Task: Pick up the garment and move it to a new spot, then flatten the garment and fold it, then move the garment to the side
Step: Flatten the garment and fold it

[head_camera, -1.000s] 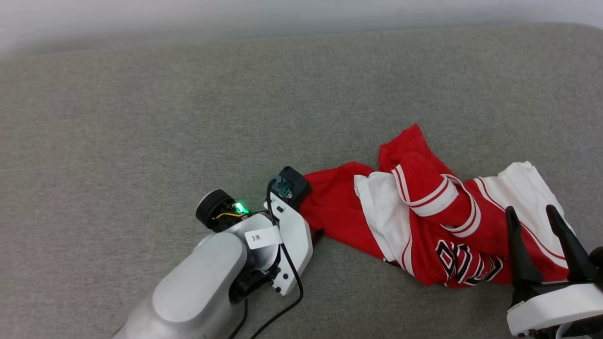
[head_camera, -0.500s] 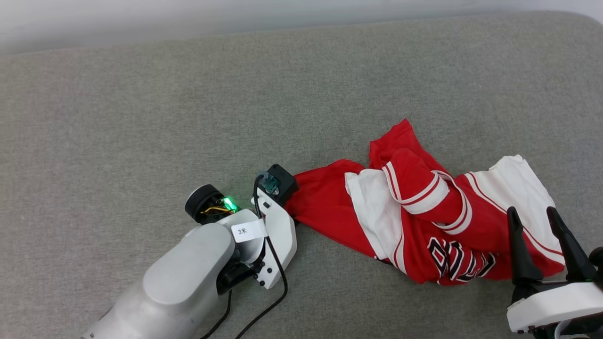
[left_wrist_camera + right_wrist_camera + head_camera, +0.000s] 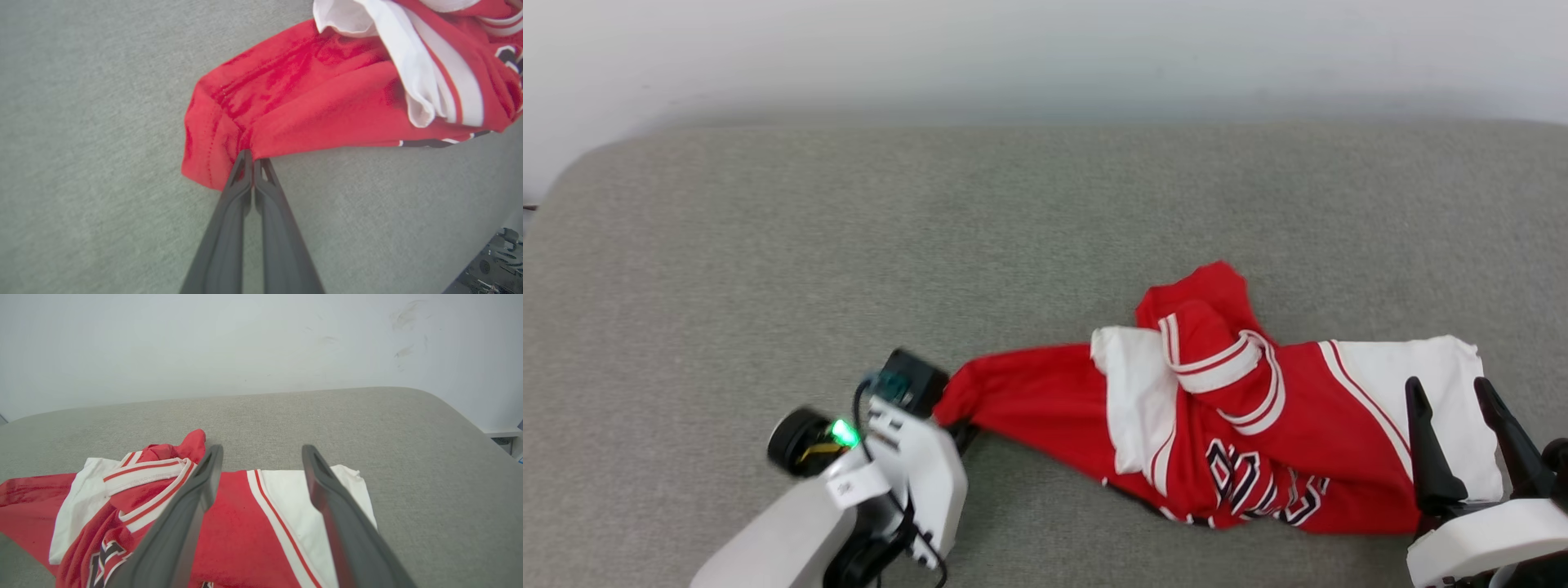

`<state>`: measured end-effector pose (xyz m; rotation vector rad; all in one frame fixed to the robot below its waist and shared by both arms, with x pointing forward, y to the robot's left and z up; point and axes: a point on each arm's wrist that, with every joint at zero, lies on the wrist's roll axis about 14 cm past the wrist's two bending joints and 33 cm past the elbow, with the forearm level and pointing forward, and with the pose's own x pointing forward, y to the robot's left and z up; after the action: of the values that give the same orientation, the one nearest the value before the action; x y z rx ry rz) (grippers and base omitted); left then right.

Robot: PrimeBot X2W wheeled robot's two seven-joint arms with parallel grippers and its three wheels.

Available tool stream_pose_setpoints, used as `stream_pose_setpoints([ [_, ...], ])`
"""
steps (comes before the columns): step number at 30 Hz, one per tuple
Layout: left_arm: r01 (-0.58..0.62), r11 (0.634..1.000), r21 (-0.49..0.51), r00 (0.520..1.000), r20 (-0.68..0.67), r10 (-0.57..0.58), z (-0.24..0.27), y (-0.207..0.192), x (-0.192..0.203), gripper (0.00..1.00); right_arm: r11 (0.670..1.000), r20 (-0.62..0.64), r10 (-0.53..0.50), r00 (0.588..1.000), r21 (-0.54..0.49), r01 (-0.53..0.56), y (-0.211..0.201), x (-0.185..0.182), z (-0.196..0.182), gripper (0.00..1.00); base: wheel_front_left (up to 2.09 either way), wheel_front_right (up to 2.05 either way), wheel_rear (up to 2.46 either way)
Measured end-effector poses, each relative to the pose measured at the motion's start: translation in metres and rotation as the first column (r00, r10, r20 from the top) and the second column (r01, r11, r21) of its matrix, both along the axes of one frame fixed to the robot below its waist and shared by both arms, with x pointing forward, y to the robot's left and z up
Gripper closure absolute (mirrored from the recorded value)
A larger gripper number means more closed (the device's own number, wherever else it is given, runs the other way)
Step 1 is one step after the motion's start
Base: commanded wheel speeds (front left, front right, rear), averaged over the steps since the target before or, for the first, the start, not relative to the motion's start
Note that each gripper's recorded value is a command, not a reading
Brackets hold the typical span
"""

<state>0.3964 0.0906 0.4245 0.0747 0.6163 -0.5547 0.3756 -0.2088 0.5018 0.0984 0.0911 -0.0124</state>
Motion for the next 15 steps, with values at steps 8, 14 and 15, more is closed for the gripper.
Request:
stream_pose_setpoints([
  [8,-0.231,0.973,0.004,0.964,-0.138,0.229,-0.029,0.057,-0.078,1.00,0.998,0.036,0.067,0.997,-0.011,-0.066,0.021,0.000,0.017,0.00,0.00,0.00,0.00],
  [14,-0.331,0.943,-0.026,0.921,-0.228,0.317,-0.045,0.061,-0.124,1.00,0.995,0.062,0.103,0.993,-0.019,-0.102,0.032,-0.007,0.030,0.00,0.00,0.00,0.00],
  [15,-0.336,0.941,-0.033,0.917,-0.238,0.320,-0.046,0.059,-0.127,0.82,0.994,0.064,0.106,0.992,-0.017,-0.105,0.033,-0.008,0.031,0.00,0.00,0.00,0.00],
])
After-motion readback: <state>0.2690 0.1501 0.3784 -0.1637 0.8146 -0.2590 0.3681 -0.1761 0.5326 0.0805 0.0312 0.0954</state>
